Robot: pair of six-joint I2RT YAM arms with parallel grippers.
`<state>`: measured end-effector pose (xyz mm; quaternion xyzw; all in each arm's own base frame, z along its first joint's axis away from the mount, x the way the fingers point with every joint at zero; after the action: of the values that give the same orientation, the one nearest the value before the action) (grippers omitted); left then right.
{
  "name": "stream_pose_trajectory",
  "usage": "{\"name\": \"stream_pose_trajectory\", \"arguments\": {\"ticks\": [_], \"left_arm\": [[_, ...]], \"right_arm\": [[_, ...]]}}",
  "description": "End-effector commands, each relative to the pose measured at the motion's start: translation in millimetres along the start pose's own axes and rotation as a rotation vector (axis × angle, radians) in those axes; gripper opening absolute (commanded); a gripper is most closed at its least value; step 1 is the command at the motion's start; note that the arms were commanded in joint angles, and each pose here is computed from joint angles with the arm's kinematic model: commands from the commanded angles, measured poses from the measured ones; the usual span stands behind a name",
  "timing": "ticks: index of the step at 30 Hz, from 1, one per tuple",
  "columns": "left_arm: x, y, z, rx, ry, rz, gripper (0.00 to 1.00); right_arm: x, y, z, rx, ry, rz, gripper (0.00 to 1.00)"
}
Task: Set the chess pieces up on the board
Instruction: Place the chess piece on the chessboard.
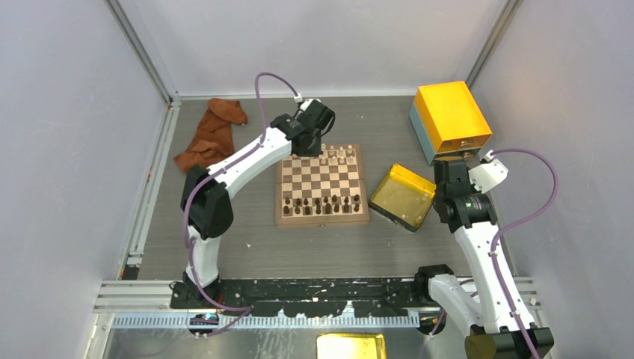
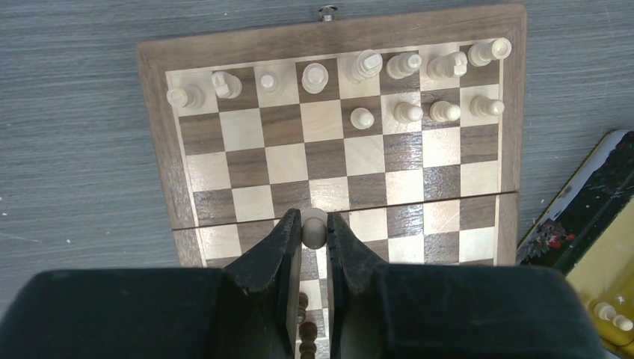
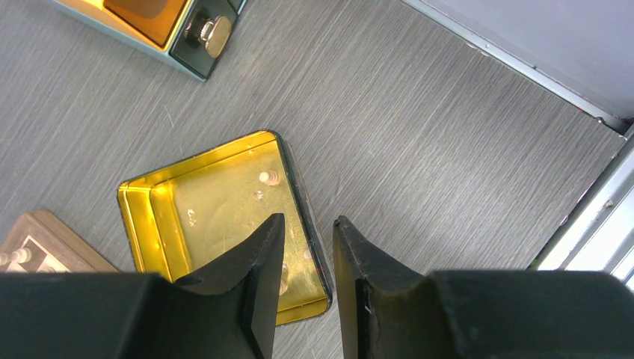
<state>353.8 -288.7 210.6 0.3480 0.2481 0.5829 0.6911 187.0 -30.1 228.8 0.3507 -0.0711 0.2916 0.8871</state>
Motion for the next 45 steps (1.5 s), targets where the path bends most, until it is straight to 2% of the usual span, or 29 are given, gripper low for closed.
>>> {"name": "stream_pose_trajectory", "arguments": {"ticks": [1, 19, 45], "left_arm": [[1, 7, 20, -0.099, 0.078, -0.049, 0.00], [-7, -40, 9, -0.036, 0.061, -0.063, 0.00], [-13, -78, -1, -0.021, 0.094, -0.041, 0.00]], "right_arm": [[5, 6, 13, -0.048, -0.016, 0.020, 0.36], [11, 2, 15, -0.063, 0.008, 0.016, 0.36], [13, -1, 11, -0.059, 0.031, 0.011, 0.36]]}}
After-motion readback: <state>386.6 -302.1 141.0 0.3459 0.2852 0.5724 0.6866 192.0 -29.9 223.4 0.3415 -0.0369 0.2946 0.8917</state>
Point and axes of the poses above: each gripper's point midway between its finger pads, its own y axis back along the fingers, its own x axis along the line the jaws close on, z = x × y, the point moved 6 cm from there along y, back along the fingers, and after that the axes turned 11 degrees about -y, right-handed, at the moved point
